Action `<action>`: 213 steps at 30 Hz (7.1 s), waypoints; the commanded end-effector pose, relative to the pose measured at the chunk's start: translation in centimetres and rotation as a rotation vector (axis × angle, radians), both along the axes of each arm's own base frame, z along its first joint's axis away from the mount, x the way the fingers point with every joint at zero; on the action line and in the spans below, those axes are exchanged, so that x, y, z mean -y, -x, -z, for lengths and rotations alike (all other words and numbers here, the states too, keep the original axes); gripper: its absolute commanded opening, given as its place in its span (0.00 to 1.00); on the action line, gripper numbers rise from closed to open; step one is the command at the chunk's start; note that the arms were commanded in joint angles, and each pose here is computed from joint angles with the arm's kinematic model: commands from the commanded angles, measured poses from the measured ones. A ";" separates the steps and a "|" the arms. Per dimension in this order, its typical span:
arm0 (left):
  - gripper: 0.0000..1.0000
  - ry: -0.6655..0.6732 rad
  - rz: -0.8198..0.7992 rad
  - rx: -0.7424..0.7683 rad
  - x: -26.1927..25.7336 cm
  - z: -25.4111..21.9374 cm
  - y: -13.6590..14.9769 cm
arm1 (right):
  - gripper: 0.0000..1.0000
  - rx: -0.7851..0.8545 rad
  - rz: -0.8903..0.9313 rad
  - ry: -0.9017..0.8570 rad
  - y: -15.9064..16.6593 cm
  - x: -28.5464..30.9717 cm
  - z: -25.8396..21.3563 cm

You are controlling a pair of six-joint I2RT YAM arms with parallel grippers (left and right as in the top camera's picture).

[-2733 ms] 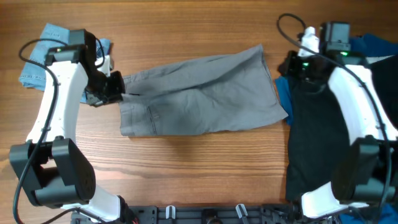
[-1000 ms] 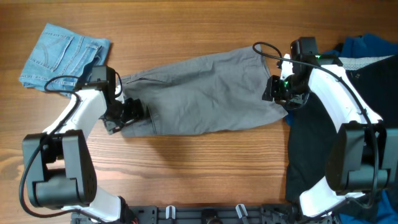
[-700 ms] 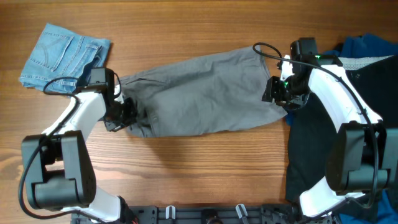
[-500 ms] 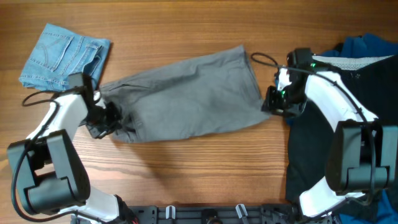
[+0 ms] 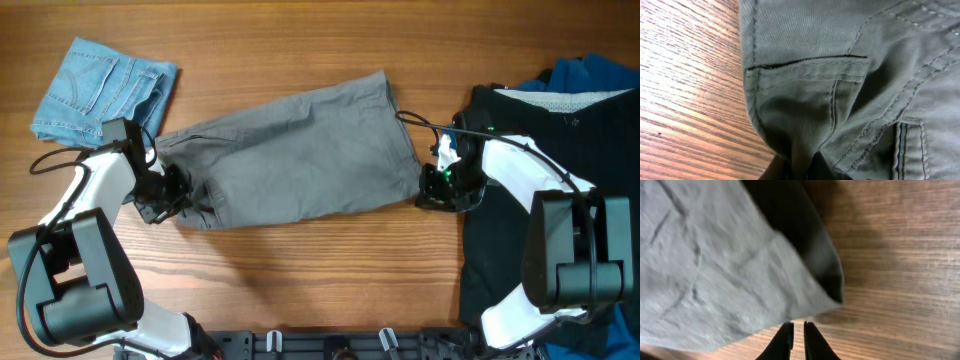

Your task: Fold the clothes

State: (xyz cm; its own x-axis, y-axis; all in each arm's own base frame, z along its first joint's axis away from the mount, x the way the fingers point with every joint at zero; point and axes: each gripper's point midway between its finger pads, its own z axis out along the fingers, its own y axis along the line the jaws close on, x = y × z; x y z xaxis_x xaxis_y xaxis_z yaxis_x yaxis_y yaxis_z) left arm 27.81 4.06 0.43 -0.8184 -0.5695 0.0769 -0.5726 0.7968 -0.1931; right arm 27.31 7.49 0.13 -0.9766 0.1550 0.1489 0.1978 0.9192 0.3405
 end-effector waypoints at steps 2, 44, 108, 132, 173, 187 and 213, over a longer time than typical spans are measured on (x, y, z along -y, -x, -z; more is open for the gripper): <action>0.06 -0.017 0.008 -0.011 -0.4 0.6 0.0 | 0.15 0.094 0.042 -0.029 -2.7 -0.6 0.3; 0.20 -0.042 0.033 0.009 -1.3 -2.8 -2.1 | 0.35 0.028 0.140 0.493 -1.7 9.3 -2.2; 0.87 0.009 0.489 0.296 6.3 -8.0 -9.1 | 0.06 0.334 0.128 0.201 -13.5 4.4 -0.4; 0.85 0.293 0.440 -0.024 7.4 3.3 -4.4 | 0.08 0.101 -0.007 -0.022 -3.7 -2.2 -1.6; 0.04 -0.035 0.821 0.145 24.1 -15.5 -5.7 | 0.05 0.105 0.105 -0.018 -4.9 0.7 -1.3; 1.00 -0.116 0.768 0.211 24.4 -20.1 -4.2 | 0.20 0.257 -0.085 -0.050 -6.2 -0.1 -7.8; 0.12 0.119 0.705 -0.184 19.8 -0.7 6.0 | 0.04 0.216 0.171 -0.046 -9.4 -6.4 -3.6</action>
State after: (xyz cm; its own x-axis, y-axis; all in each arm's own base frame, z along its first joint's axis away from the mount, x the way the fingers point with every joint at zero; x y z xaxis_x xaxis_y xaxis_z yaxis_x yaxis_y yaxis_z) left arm 23.59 -16.40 2.09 -0.9683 0.1045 0.2270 0.0436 0.9651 -0.2584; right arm 36.15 17.98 5.57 -0.9868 0.0585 -0.1511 -0.0328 0.8414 0.5395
